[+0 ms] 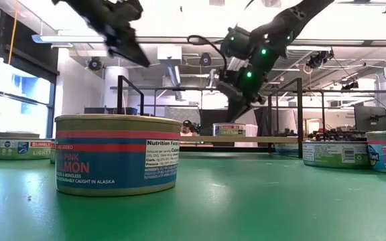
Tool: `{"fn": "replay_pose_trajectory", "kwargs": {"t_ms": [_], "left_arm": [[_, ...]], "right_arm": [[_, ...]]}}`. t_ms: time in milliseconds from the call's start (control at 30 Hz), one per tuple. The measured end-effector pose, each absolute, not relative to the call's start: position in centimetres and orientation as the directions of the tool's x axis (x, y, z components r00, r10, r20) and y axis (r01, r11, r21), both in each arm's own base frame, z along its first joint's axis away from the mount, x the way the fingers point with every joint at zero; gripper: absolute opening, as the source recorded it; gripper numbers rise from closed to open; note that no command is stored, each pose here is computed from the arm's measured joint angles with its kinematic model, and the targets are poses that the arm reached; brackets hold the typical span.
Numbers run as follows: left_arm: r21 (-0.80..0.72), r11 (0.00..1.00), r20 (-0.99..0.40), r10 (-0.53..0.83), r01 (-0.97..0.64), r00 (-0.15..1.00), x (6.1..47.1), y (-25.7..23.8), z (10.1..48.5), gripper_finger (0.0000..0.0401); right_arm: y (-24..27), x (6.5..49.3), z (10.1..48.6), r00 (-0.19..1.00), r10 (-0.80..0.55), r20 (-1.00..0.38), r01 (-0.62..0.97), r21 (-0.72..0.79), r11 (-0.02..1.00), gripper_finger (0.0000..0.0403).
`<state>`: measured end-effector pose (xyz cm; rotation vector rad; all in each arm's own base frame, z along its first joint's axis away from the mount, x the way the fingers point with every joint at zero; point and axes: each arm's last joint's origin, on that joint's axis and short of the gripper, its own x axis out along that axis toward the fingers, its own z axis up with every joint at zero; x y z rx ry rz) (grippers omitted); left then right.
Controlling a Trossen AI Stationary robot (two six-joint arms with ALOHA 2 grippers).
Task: Stack canned seafood by type on shelf
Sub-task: Put the green tuna can on the shelf
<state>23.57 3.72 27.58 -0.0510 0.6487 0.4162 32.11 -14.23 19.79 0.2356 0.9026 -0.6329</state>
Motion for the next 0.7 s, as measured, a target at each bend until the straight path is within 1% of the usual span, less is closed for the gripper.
{"fn": "replay_pose_trajectory", "kwargs": {"t_ms": [133, 233, 300, 400, 500, 700], "left_arm": [[0.065, 0.892, -0.575, 0.399, -0.447, 0.714, 20.4, 2.1, 26.0, 0.0], [0.051, 0.865, -0.557, 0.439, -0.499, 0.705, 18.8, 1.5, 24.8, 0.0], [0.039, 0.854, -0.561, 0.448, -0.519, 0.696, 18.0, 1.2, 23.8, 0.0], [0.015, 0.846, -0.566, 0.447, -0.534, 0.693, 17.2, 0.9, 22.7, 0.0], [0.006, 0.844, -0.572, 0.443, -0.536, 0.691, 16.9, 0.8, 22.1, 0.0], [-0.012, 0.841, -0.548, 0.447, -0.541, 0.707, 17.1, 0.8, 22.0, 0.0]], "right_arm": [[-14.6, 32.1, 19.4, 0.444, -0.411, -0.796, 0.61, -0.067, 0.79, 0.002], [-15.1, 31.8, 19.3, 0.421, -0.43, -0.799, 0.63, -0.084, 0.772, 0.0008], [-15.5, 31.5, 19.3, 0.382, -0.466, -0.798, 0.664, -0.114, 0.739, 0.0003], [-16.1, 30.9, 19.1, 0.32, -0.501, -0.804, 0.706, -0.15, 0.692, 0.0005], [-16.4, 30.3, 19.0, 0.27, -0.513, -0.815, 0.72, -0.183, 0.669, 0.0002], [-16.5, 29.6, 18.9, 0.153, -0.57, -0.807, 0.737, -0.291, 0.61, 0.0001]]}}
